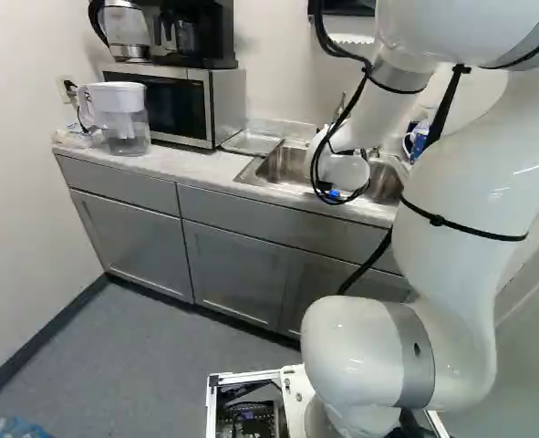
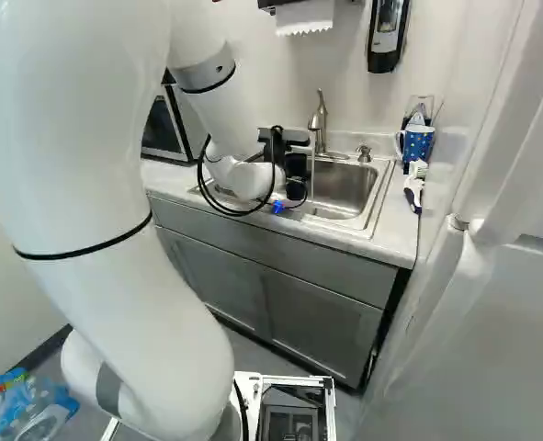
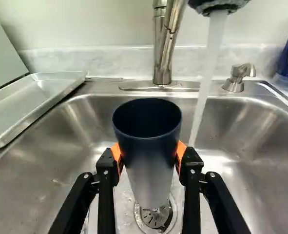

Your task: Rinse the cup and place it in the tray

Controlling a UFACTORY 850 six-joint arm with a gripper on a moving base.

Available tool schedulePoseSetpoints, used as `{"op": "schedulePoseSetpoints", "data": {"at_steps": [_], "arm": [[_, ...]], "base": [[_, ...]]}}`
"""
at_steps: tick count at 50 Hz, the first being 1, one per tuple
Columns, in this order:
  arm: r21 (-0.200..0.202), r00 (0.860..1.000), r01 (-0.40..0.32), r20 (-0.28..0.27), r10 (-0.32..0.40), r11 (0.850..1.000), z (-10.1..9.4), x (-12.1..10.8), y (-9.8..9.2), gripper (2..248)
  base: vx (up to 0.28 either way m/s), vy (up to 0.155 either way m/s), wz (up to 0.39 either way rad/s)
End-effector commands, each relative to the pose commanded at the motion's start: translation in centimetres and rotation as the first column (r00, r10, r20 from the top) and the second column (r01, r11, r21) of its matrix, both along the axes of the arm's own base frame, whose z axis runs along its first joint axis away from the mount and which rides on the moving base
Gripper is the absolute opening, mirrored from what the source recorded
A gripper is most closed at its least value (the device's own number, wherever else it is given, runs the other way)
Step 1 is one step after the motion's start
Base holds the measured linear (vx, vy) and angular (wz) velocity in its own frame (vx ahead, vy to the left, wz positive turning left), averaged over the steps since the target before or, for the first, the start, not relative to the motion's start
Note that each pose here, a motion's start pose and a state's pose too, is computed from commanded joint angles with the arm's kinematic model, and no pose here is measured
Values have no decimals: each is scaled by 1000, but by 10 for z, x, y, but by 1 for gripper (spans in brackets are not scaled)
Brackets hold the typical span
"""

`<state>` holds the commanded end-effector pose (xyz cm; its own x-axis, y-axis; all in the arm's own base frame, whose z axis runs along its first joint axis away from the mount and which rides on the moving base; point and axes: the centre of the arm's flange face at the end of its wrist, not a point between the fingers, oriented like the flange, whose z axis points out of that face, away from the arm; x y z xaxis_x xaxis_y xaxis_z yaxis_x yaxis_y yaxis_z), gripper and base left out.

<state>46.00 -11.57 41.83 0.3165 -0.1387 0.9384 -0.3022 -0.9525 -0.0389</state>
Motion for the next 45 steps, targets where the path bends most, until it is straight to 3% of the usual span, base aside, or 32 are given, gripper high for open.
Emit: {"op": "schedulePoseSetpoints", "data": {"at_steps": [24,45], "arm": [[0,999,54,-1,-54,999,0,-13,-23,124],[0,999,54,-1,-54,999,0,-13,-23,124]], "base": [[0,0,0],[0,0,0]]}}
